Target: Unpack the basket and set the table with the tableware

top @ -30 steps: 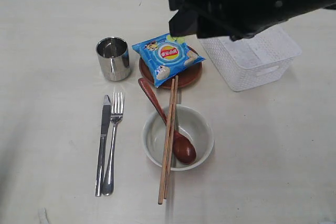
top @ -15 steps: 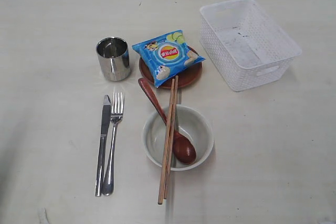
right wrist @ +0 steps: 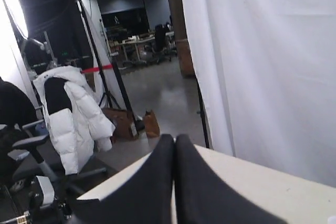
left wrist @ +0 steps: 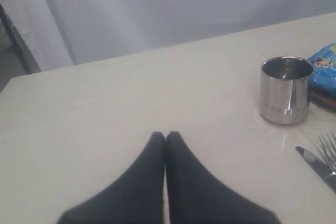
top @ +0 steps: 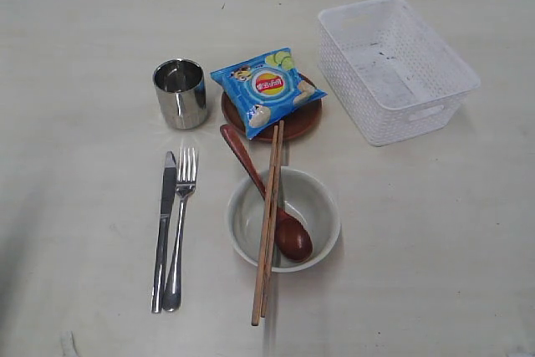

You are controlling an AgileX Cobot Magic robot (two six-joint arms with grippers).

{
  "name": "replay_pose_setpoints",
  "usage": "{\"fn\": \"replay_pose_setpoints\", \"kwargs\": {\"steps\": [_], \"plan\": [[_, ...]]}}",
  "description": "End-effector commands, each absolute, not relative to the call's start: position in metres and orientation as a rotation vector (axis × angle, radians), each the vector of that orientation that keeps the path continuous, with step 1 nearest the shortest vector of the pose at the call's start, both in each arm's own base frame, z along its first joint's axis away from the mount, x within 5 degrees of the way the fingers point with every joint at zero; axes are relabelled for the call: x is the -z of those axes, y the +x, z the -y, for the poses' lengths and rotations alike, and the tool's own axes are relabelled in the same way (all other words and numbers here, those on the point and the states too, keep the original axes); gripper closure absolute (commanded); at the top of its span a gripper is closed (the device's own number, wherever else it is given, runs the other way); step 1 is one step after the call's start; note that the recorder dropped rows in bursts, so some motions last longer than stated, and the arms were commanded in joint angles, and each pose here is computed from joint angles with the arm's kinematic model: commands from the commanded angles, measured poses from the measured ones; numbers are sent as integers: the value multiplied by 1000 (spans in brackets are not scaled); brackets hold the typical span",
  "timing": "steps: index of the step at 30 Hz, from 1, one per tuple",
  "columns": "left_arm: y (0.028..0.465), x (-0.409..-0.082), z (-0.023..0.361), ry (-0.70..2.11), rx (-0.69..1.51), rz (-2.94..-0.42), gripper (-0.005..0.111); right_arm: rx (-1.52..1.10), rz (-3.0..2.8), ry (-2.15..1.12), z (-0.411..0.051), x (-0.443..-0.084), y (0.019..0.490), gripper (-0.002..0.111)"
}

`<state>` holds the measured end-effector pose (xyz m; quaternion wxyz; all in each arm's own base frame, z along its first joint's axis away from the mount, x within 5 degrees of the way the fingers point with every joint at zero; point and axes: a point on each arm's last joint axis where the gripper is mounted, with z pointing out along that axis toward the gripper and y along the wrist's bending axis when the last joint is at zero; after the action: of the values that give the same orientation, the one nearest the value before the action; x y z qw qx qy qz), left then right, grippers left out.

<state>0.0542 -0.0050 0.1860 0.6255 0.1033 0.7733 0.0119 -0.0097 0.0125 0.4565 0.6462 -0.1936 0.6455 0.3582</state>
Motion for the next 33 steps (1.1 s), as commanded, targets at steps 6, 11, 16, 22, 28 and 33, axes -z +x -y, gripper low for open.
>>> {"fn": "replay_pose_setpoints", "kwargs": {"steps": [6, 11, 16, 22, 28, 33], "plan": [[54, -186, 5, 226, -24, -1767, 107, -813, -1306, -420, 20, -447, -54, 108], [54, -186, 5, 226, -24, -1767, 107, -693, -1265, -368, 26, -426, -66, 108], [54, -186, 5, 226, -24, -1767, 107, -461, -1136, -190, 15, -407, -56, 108], [54, -186, 5, 226, -24, -1767, 107, -211, -1048, -101, 5, -394, -35, 108], [54, -186, 5, 226, -24, -1767, 107, -63, -1046, -82, 2, -381, -21, 108], [54, -186, 5, 226, -24, -1767, 107, -22, -1103, -100, 1, -362, -6, 108]]}}
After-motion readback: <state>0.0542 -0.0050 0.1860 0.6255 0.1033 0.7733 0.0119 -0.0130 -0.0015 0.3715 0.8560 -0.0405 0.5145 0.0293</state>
